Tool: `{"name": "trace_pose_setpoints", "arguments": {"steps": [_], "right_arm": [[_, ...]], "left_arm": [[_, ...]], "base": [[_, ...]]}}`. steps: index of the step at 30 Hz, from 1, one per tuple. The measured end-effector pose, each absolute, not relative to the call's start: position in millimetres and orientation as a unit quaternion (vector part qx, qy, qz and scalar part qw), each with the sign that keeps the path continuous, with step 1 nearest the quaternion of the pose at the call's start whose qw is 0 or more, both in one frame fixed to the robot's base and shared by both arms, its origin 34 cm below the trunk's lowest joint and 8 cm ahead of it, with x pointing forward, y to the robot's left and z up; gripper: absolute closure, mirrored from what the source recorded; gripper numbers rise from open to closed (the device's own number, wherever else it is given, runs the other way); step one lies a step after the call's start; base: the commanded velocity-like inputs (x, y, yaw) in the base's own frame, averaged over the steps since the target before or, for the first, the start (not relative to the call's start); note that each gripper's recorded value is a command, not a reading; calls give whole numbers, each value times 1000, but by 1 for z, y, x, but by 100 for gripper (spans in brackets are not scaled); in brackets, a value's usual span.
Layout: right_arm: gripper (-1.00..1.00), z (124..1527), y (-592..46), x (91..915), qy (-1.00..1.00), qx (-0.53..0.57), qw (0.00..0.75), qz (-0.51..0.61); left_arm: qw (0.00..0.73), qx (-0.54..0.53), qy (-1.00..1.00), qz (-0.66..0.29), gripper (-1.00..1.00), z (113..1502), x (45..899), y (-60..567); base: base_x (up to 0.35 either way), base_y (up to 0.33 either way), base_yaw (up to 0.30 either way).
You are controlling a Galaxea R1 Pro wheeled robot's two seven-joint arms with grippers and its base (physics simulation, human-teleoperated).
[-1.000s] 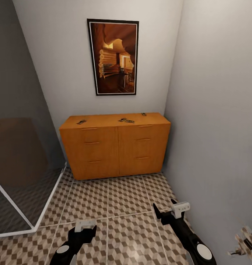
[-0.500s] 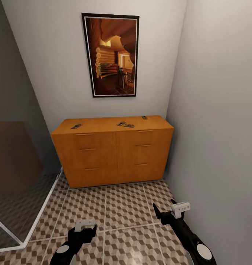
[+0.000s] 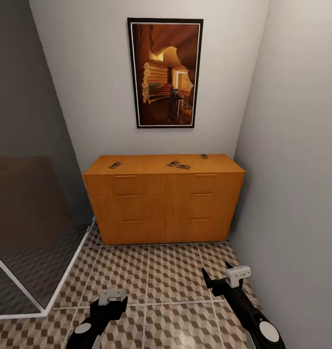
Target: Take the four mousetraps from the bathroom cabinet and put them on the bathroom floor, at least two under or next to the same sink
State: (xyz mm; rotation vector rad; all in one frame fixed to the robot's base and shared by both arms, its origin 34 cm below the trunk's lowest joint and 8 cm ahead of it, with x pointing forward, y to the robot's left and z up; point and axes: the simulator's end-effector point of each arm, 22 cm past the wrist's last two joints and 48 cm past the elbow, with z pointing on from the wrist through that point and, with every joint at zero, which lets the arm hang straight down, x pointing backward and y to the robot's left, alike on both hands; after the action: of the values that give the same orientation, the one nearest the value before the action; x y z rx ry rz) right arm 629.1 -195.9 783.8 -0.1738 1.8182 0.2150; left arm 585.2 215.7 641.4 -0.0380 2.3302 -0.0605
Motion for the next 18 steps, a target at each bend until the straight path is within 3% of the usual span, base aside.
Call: {"name": "trace_pose_setpoints", "arguments": {"steps": [18], "right_arm": [[-100,784,-196,629,786,-76,606,93]], "left_arm": [[394,-15,919,-24,-100,641,585,216]], "base": [[0,0,8]]}}
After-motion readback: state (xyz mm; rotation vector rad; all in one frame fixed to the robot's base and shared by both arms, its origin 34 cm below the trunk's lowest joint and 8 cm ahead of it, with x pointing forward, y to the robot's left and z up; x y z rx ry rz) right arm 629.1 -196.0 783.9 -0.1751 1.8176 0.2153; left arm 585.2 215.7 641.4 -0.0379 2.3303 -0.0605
